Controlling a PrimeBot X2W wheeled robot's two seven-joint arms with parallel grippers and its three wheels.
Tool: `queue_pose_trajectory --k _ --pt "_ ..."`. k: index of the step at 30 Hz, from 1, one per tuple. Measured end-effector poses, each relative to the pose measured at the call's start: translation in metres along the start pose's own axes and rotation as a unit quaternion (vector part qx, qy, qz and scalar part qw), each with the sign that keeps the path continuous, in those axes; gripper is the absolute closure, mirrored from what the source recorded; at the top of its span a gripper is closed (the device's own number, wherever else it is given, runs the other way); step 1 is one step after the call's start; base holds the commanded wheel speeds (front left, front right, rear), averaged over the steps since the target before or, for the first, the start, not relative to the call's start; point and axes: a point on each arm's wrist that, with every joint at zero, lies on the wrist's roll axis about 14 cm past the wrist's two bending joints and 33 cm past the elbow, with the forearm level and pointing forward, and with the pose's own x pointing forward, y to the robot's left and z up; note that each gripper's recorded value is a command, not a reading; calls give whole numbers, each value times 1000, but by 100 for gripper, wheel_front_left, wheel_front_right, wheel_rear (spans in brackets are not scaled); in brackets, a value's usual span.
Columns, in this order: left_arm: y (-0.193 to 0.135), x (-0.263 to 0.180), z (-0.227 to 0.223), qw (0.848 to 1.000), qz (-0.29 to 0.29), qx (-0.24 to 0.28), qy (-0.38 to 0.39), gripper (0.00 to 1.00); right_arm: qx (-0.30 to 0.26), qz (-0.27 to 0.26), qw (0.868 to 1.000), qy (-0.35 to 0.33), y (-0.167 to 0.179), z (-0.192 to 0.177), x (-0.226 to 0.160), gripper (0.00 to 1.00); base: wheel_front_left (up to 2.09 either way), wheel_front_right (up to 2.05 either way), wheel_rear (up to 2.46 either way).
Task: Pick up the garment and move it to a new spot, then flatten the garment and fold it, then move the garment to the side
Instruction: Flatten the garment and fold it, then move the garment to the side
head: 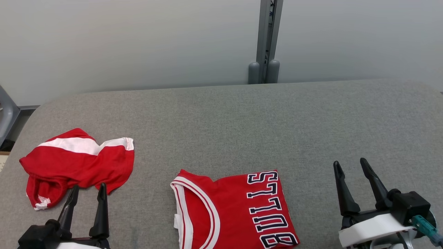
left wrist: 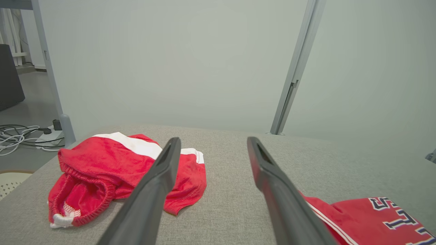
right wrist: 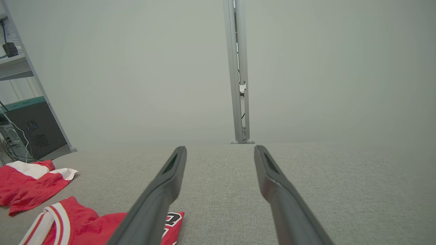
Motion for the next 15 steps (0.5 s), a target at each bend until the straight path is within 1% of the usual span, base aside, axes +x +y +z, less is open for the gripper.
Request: queue_pose_trajectory --k 7,15 --pt "1 1 1 1000 1 3 -1 0 0 -4 1000 -3 -3 2 1 0 0 0 0" --pt "-3 0 4 1000 -3 5 -7 0 3 -3 1000 13 -2 -8 -2 0 0 0 0"
